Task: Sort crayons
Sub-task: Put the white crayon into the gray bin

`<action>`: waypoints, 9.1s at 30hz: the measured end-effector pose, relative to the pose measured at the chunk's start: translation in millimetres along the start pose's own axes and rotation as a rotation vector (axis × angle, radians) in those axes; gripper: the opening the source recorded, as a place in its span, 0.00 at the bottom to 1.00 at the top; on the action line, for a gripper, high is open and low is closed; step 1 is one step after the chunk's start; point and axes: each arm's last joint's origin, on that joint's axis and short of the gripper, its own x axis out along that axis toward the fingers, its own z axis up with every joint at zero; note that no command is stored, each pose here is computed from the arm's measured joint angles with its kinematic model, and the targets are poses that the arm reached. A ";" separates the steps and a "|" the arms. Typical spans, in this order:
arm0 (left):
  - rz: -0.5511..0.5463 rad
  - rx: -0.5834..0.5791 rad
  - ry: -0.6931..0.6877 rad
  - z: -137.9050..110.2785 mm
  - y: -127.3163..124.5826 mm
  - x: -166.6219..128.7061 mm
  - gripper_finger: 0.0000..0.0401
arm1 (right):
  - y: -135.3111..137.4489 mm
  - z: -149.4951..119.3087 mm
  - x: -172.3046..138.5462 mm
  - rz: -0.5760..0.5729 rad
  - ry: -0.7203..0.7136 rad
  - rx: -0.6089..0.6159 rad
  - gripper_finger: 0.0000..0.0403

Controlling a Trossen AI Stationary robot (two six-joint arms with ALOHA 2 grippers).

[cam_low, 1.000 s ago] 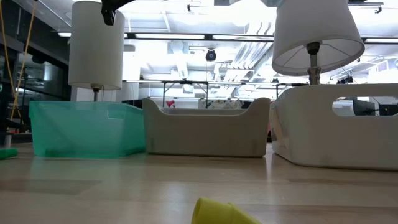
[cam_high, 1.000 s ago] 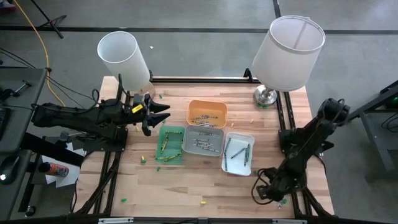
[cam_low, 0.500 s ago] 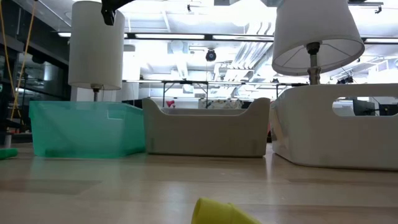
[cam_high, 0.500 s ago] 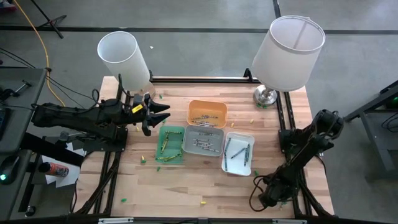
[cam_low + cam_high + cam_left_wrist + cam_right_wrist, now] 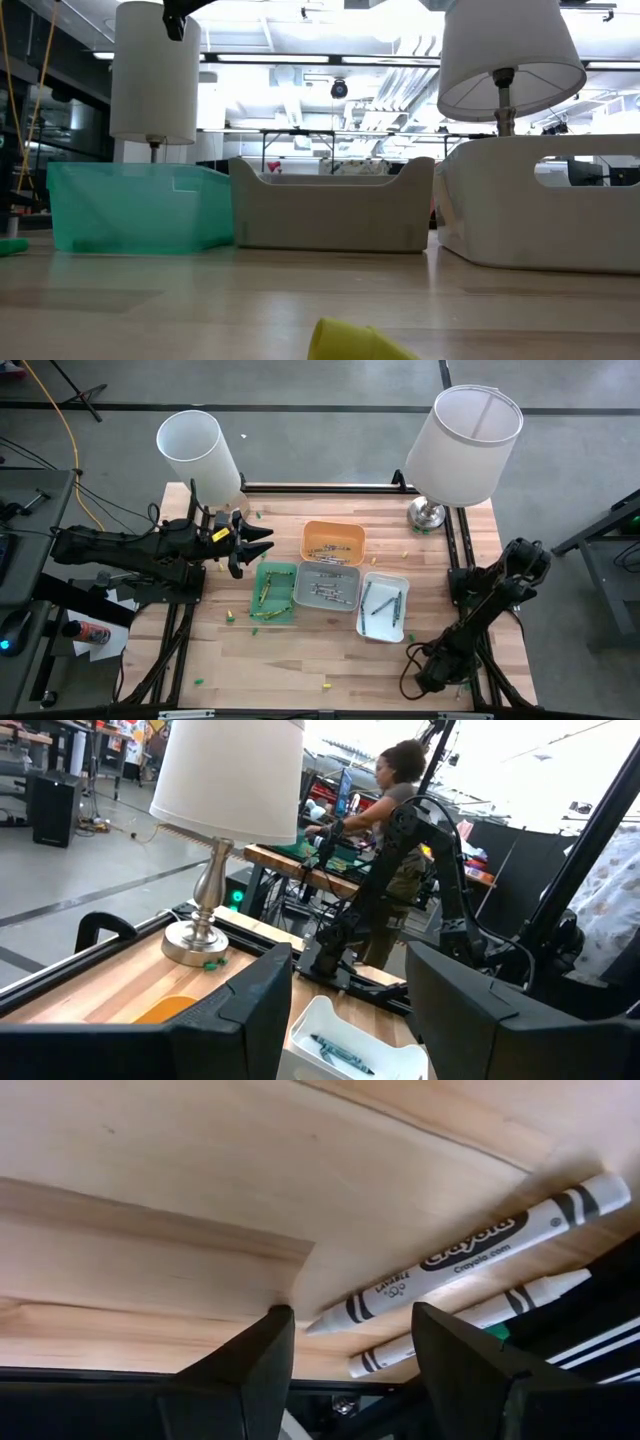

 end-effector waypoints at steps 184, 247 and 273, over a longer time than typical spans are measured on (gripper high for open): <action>-0.077 0.074 -0.172 18.6 -6.2 -4.8 0.46 | 131.8 167.5 -239.7 0.077 -1.080 -1.113 0.00; -0.065 0.122 -0.156 16.9 -5.4 -4.9 0.46 | 132.4 186.2 -250.6 0.116 -0.897 -1.105 0.48; -0.023 0.128 -0.131 14.1 -3.5 -4.4 0.46 | -25.2 85.9 -241.4 0.435 -1.116 -0.740 0.48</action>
